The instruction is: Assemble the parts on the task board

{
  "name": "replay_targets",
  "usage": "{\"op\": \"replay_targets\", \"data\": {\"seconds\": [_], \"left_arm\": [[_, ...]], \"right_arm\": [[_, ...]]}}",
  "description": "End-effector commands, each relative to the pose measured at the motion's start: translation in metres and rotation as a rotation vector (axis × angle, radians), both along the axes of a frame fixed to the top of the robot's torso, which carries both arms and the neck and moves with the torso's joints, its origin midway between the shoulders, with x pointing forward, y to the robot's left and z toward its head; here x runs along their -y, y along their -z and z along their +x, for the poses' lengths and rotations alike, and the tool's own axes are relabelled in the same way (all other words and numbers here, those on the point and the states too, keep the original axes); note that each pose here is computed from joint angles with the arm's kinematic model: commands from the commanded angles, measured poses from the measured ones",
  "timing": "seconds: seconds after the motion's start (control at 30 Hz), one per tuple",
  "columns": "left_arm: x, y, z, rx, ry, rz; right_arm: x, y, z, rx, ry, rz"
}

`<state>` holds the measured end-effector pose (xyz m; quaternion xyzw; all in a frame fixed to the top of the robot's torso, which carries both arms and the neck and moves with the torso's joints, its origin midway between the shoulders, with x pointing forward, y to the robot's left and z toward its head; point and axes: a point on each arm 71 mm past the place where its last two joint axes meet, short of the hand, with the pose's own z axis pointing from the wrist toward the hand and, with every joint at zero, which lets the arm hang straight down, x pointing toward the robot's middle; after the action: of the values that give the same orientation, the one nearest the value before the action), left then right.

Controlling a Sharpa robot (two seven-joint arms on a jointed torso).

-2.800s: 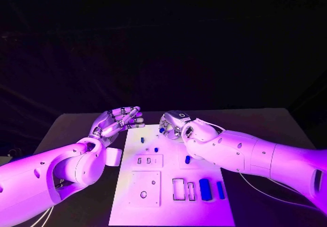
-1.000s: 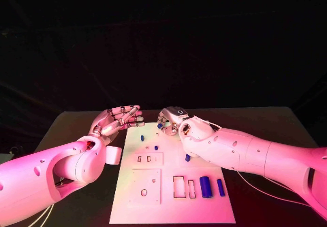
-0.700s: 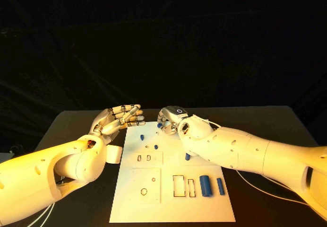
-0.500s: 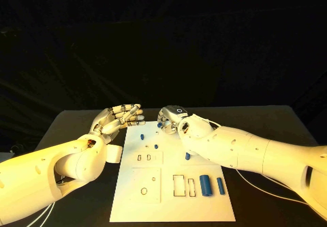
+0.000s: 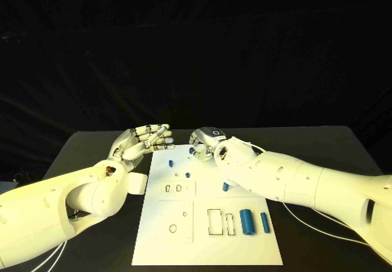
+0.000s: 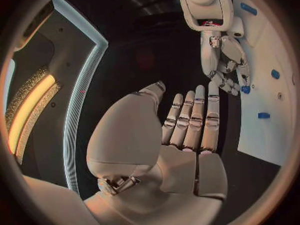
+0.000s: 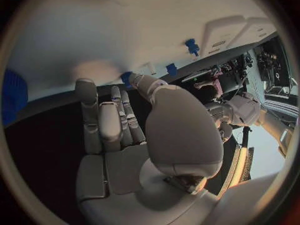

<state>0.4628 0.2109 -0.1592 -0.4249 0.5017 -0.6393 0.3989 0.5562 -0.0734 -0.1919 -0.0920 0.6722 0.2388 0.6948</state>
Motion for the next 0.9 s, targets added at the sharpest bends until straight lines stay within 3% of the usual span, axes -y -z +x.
{"op": "replay_targets", "data": {"seconds": [0.03,0.27,0.47,0.7,0.9], "left_arm": [[0.001,-0.0018,0.0,0.006,0.009,-0.007],[-0.003,-0.0013,0.0011,0.005,-0.001,-0.003],[-0.008,-0.0005,0.0031,0.007,-0.013,0.002],[-0.011,0.0006,0.0051,0.008,-0.02,0.004],[-0.012,0.0012,0.0062,0.008,-0.023,0.004]], "right_arm": [[0.004,0.0,0.0,-0.006,0.0,0.017],[0.025,-0.006,-0.008,0.014,0.016,0.05],[0.054,-0.023,-0.018,0.018,0.034,0.125],[0.096,-0.042,-0.021,-0.106,0.092,0.2],[0.125,-0.042,-0.017,-0.22,0.153,0.187]]}}
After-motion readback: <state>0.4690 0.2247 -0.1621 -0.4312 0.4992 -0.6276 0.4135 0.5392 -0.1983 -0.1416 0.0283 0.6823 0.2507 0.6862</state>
